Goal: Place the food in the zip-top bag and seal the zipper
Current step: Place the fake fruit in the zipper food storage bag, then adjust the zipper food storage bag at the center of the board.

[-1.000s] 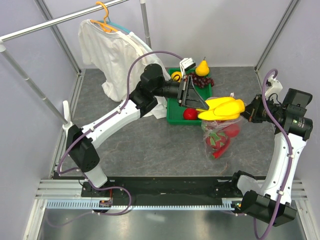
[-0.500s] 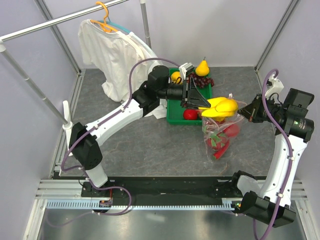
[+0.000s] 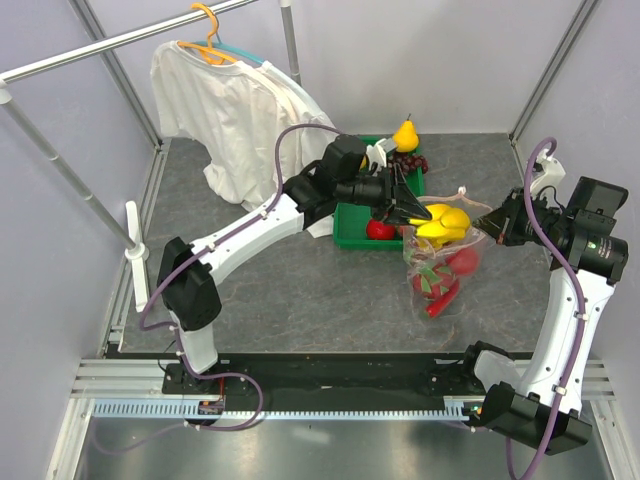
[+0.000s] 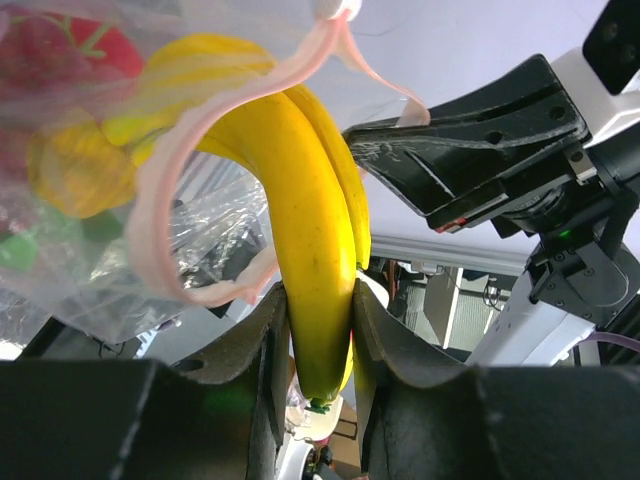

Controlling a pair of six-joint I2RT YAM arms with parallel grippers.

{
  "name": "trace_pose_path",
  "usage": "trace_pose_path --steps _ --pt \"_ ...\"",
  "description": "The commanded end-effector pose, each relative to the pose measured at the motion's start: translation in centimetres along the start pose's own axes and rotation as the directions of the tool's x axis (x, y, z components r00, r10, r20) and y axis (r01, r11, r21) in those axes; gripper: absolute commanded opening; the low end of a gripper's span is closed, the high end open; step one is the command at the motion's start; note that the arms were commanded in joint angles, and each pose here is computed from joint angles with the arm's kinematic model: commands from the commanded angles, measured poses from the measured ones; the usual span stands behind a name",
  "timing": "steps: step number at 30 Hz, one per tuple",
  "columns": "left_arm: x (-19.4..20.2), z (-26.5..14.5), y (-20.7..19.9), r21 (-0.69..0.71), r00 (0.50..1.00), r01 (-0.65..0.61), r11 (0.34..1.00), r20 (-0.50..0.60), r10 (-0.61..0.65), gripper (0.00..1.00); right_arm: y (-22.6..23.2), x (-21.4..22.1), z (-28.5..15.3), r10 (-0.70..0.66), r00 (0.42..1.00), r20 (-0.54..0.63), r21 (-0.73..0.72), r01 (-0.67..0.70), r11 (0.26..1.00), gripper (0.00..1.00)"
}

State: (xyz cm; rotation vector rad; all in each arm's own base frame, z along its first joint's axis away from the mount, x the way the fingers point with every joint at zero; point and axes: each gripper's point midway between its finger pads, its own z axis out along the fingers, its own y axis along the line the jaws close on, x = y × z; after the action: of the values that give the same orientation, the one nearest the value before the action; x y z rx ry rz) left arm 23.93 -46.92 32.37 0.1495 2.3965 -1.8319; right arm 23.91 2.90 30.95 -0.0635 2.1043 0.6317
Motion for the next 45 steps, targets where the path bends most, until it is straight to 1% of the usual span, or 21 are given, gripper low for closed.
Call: trace_pose_path --steps 1,7,13,16,20,21,23,24,25,27,30,32,35,38,39,40,41,42,43,44,45 --pt "-0.8 -0.4 -4.4 0.095 0.993 -0.112 0.989 0.059 0.107 0.09 1.8 -1.3 -0.7 -0.076 0.995 0.057 -0.065 0.079 0.995 0.0" --pt "-1.0 0.4 -6.7 0.159 0.96 -0.267 0.95 0.13 0.248 0.05 2.7 -1.2 -0.8 -0.078 0.995 0.064 -0.113 0.085 0.99 0.0" --pt "-0.1 1.8 -6.0 0.23 0.966 -0.257 0.939 0.093 0.242 0.02 2.7 -1.3 -0.9 -0.084 0.994 0.065 -0.11 0.091 0.99 0.0" --pt "0.1 2.7 -3.3 0.159 0.982 -0.184 0.97 0.066 0.175 0.04 2.8 -1.4 -1.0 -0.089 0.994 0.068 -0.111 0.096 0.989 0.0" --pt "-0.5 2.7 0.8 -0.008 0.993 -0.088 0.996 0.073 0.089 0.26 2.9 -1.6 -1.1 -0.095 0.993 0.073 -0.11 0.102 0.989 0.0" --pt "-0.7 2.5 1.1 -0.027 0.99 -0.109 0.994 0.085 0.111 0.4 3.0 -1.6 -1.1 -0.096 0.993 0.074 -0.112 0.104 0.988 0.0" --pt "-0.7 1.7 1.4 -0.07 0.988 -0.12 0.99 0.087 0.126 0.57 3.2 -1.6 -1.2 -0.097 0.992 0.077 -0.124 0.106 0.987 0.0" --pt "-0.8 1.4 0.8 -0.074 0.979 -0.177 0.981 0.093 0.183 0.7 3.3 -1.5 -1.2 -0.096 0.992 0.077 -0.129 0.105 0.986 0.0" --pt "-0.7 1.2 0.7 -0.082 0.974 -0.201 0.976 0.09 0.208 0.73 3.3 -1.5 -1.1 -0.092 0.993 0.075 -0.134 0.101 0.986 0.0" --pt "-0.6 -0.1 0.8 -0.133 0.954 -0.27 0.954 0.099 0.284 0.96 3.5 -1.6 -1.2 -0.089 0.993 0.078 -0.14 0.099 0.985 0.0" --pt "0.0 -2.1 0.8 -0.179 0.906 -0.399 0.899 0.073 0.417 0.95 3.7 -1.8 -1.4 -0.084 0.993 0.081 -0.141 0.095 0.985 0.0" --pt "0.0 -3.2 0.8 -0.199 0.872 -0.467 0.862 0.06 0.487 0.9 3.8 -2.0 -1.4 -0.081 0.993 0.084 -0.144 0.093 0.985 0.0" --pt "-0.3 -5.6 -0.7 -0.176 0.778 -0.61 0.772 0.052 0.626 0.81 4.2 -2.2 -1.6 -0.079 0.993 0.09 -0.154 0.092 0.984 0.0" --pt "1.3 -8.0 -3.7 -0.014 0.524 -0.851 0.525 0.042 0.851 0.78 4.4 -2.4 -1.7 -0.081 0.992 0.095 -0.158 0.096 0.983 0.0" --pt "3.2 -8.4 -3.8 0.114 0.344 -0.934 0.338 0.035 0.938 0.74 4.4 -2.4 -1.7 -0.079 0.992 0.095 -0.161 0.093 0.983 0.0" --pt "3.9 -9.1 -4.7 0.121 0.227 -0.969 0.218 0.066 0.972 0.72 4.4 -2.4 -1.7 -0.079 0.992 0.095 -0.164 0.094 0.982 0.0" --pt "4.0 -9.1 -4.4 0.126 0.145 -0.983 0.135 0.076 0.986 0.7 4.4 -2.4 -1.7 -0.076 0.993 0.094 -0.166 0.091 0.982 0.0" --pt "4.6 -9.0 -3.9 0.164 -0.018 -0.986 -0.033 0.091 0.996 0.67 4.5 -2.5 -1.7 -0.077 0.993 0.095 -0.166 0.092 0.982 0.0" --pt "4.5 -9.0 -3.6 0.154 -0.072 -0.984 -0.085 0.086 0.994 0.67 4.4 -2.5 -1.7 -0.078 0.992 0.096 -0.164 0.093 0.982 0.0" --pt "4.7 -9.1 -3.5 0.165 -0.162 -0.97 -0.178 0.105 0.981 0.67 4.5 -2.5 -1.7 -0.079 0.992 0.097 -0.164 0.094 0.982 0.0" --pt "5.4 -8.7 -3.1 0.184 -0.202 -0.958 -0.218 0.104 0.974 0.67 4.4 -2.5 -1.7 -0.08 0.992 0.098 -0.162 0.095 0.982 0.0"
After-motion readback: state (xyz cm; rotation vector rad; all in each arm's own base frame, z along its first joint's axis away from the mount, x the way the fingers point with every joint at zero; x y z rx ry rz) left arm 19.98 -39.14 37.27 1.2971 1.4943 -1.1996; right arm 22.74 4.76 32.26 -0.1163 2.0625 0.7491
